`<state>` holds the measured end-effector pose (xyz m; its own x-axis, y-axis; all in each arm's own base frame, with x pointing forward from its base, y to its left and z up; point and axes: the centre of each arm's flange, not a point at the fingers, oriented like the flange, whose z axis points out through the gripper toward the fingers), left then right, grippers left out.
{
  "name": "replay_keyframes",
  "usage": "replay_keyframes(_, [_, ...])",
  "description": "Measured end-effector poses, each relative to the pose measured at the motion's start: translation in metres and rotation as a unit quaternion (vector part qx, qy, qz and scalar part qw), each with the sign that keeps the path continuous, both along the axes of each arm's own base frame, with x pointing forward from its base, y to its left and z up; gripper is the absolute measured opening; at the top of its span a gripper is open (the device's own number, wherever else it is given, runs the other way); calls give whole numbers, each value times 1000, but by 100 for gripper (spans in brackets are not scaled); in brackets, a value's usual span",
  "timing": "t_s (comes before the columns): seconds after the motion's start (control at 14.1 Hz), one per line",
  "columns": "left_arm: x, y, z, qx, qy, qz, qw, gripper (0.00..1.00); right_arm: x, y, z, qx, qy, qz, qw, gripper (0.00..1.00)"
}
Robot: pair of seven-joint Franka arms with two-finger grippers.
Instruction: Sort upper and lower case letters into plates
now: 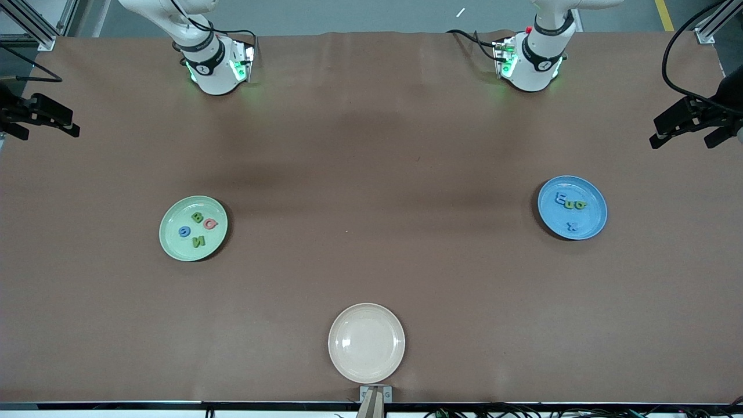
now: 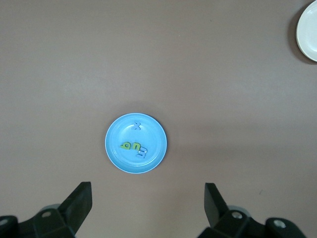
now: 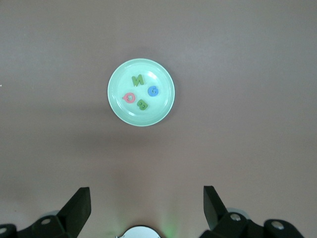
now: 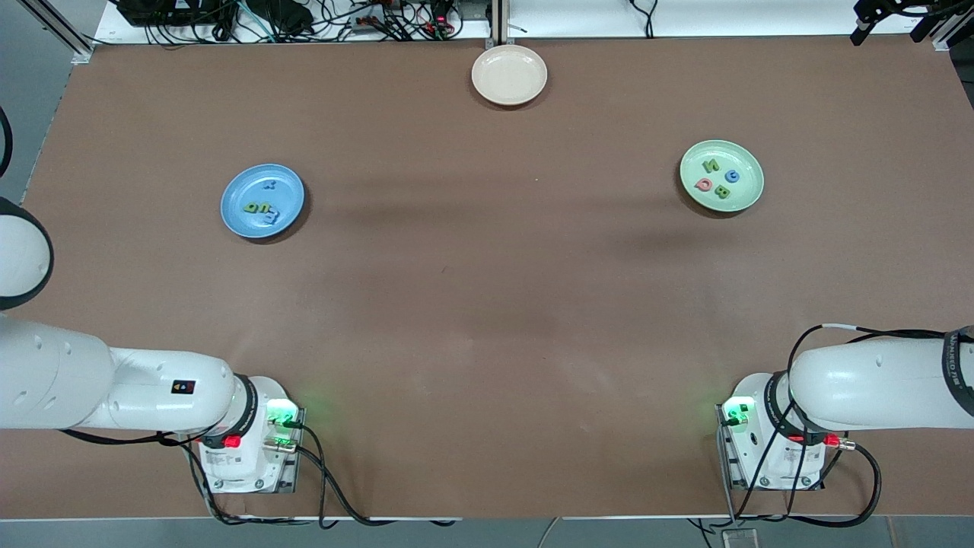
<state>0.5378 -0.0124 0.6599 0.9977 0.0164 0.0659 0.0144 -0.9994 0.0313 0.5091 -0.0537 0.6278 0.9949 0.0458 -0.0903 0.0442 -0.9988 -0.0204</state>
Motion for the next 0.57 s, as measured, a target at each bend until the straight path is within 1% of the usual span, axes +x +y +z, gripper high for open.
replay_keyframes(0.35, [0, 0, 0, 0, 0, 0, 1000, 100, -2, 0, 1, 2, 2, 0, 1000, 100])
replay_keyframes(0.57, [0, 0, 0, 0, 0, 0, 1000, 100, -1, 3, 3, 14, -5, 0, 1000, 100])
